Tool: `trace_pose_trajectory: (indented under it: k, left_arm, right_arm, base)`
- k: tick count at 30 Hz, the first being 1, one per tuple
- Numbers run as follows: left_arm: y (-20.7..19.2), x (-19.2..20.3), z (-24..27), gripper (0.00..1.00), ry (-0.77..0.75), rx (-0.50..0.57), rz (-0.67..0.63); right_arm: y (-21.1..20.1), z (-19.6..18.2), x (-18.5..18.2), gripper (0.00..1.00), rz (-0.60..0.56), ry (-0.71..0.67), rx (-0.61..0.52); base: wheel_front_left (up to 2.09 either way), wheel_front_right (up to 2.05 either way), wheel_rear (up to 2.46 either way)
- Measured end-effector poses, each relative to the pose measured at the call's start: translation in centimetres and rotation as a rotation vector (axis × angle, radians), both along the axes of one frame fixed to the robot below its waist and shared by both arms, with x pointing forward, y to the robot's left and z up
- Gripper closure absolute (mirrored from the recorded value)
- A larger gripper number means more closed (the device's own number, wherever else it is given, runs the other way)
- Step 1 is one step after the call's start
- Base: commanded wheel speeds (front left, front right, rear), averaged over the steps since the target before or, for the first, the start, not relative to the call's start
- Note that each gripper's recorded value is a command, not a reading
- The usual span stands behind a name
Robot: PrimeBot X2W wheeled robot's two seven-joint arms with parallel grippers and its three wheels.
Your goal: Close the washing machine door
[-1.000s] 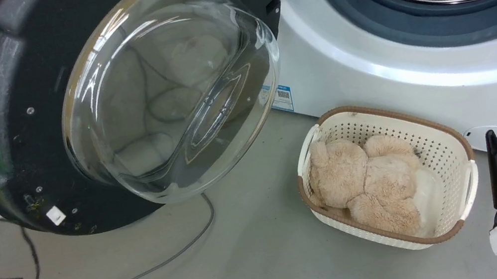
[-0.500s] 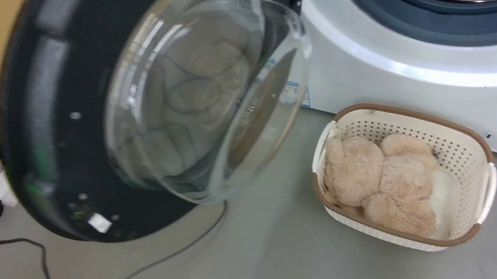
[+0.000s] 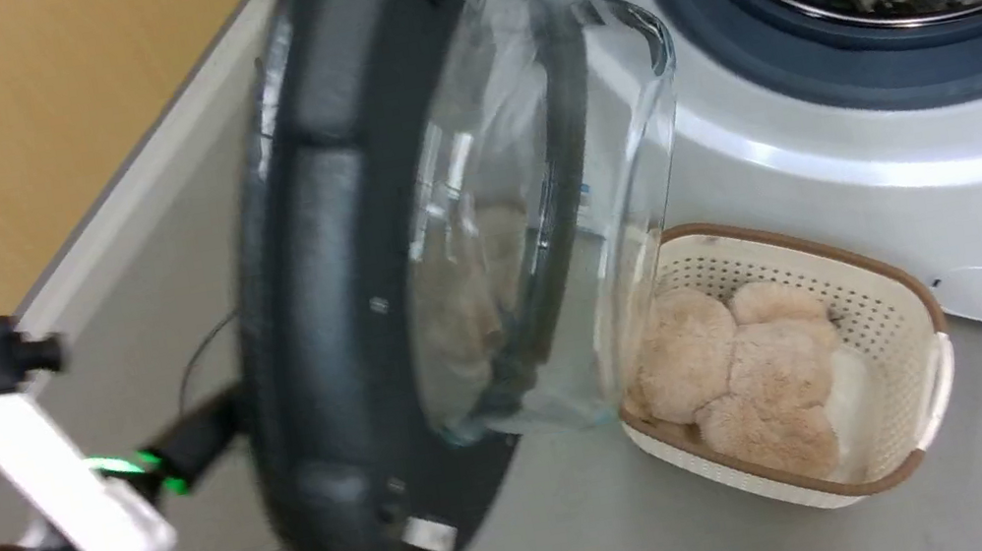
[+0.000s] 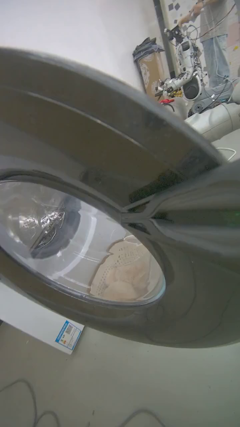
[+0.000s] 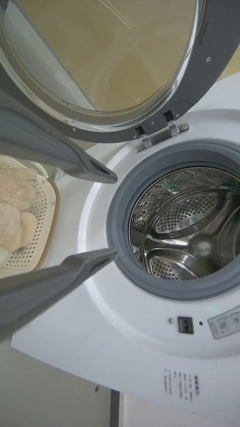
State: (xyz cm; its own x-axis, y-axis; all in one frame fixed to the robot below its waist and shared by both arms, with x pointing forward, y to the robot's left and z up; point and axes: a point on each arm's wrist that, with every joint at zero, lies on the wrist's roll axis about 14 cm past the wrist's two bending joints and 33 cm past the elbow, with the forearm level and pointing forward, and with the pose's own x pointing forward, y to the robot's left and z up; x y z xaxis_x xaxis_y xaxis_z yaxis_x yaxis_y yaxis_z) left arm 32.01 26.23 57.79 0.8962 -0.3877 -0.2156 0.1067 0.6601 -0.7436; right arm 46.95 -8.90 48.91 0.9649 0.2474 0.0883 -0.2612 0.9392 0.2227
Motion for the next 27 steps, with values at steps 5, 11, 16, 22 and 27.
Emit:
trace_pose_trajectory:
  k: [5,11,16,22,27]
  left_arm:
    - [-5.8,0.9,0.2,1.00,-0.027,-0.041,-0.175]
    - [-12.6,2.2,1.1,1.00,-0.089,-0.102,-0.352]
    - [-18.4,5.2,1.7,1.00,-0.168,-0.193,-0.421]
    - [-23.1,7.8,-0.2,1.00,-0.191,-0.165,-0.461]
    - [-26.3,9.9,-1.6,1.00,-0.230,-0.159,-0.442]
  right_arm:
    - [-1.5,0.2,-0.5,0.00,-0.036,-0.003,-0.006]
    - [-4.7,0.2,-1.3,0.00,-0.116,0.000,-0.015]
    - [-9.1,0.3,-2.2,0.00,-0.230,0.004,-0.016]
    - [-12.9,0.0,-3.5,0.00,-0.332,0.017,-0.027]
    - [-15.3,0.1,-4.7,0.00,-0.401,0.021,-0.024]
  base:
    - [0.00,0.00,0.00]
    - [0.00,0.00,0.00]
    - [0.00,0.00,0.00]
    - [0.00,0.00,0.00]
    - [0.00,0.00,0.00]
